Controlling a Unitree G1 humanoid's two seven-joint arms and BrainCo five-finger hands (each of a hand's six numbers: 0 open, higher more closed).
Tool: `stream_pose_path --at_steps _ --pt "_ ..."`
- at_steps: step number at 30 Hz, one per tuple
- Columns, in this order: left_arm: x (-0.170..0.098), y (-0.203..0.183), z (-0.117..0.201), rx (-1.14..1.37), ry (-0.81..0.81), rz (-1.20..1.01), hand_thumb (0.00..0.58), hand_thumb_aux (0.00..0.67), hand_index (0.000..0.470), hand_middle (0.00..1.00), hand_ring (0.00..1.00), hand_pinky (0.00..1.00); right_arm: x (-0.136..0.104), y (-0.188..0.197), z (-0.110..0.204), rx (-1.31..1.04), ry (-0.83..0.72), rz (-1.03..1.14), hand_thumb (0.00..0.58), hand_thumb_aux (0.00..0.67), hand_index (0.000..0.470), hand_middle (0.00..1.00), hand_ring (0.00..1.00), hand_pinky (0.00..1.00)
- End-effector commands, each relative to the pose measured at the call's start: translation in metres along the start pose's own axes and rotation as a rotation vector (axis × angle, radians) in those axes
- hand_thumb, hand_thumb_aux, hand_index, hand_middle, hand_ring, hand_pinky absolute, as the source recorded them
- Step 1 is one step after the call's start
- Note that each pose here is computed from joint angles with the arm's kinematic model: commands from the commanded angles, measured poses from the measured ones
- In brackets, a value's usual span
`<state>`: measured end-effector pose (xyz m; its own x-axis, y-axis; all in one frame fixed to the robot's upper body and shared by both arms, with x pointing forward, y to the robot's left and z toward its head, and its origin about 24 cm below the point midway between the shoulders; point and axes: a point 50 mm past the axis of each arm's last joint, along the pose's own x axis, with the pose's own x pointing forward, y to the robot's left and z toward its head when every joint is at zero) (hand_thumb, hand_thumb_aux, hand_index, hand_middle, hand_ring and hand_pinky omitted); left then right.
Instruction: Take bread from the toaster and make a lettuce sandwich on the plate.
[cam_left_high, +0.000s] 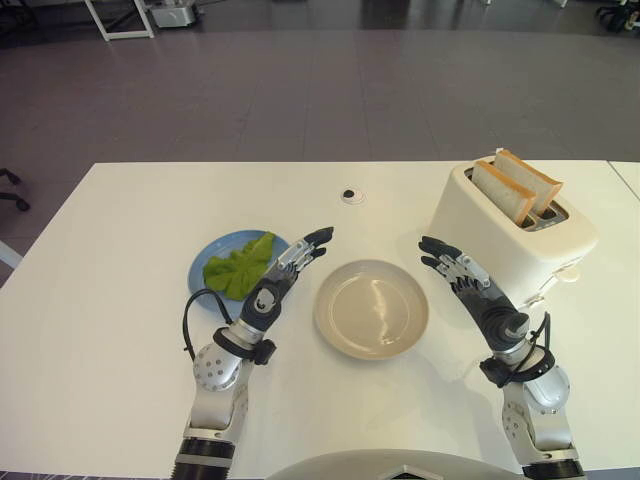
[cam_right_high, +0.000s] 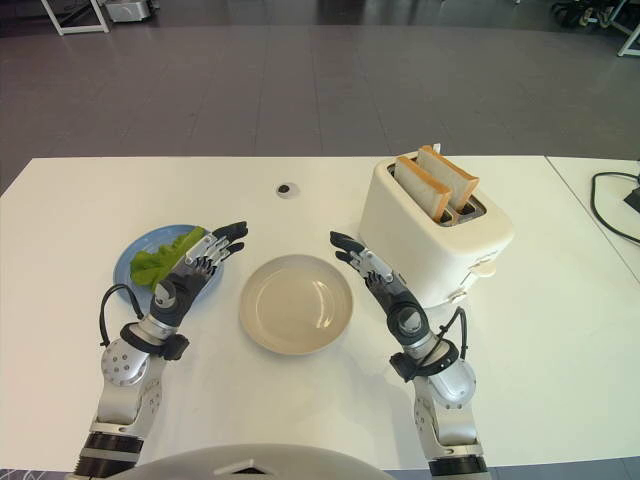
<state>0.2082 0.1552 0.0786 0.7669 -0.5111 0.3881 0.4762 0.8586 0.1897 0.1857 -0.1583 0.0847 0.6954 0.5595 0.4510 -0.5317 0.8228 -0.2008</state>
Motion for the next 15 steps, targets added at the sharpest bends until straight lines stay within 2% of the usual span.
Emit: stream_pose_path --at_steps 1,11,15 --pt "0.000 0.002 0.002 0.012 0.002 -0.003 0.000 0.000 0.000 0.00 0.00 0.00 -0.001 0.001 0.001 0.013 0.003 0.023 0.000 0.000 0.000 0.00 0.00 0.00" --pt "0.000 0.001 -0.002 0.074 0.027 0.022 0.000 0.000 0.000 0.00 0.00 0.00 -0.003 -0.012 -0.004 -0.031 0.028 -0.039 0.000 0.000 0.000 0.00 0.00 0.00" --pt "0.000 0.022 0.005 0.156 0.039 0.122 0.000 0.000 0.000 0.00 0.00 0.00 -0.003 -0.011 -0.004 -0.030 0.027 -0.037 0.000 0.000 0.000 0.00 0.00 0.00"
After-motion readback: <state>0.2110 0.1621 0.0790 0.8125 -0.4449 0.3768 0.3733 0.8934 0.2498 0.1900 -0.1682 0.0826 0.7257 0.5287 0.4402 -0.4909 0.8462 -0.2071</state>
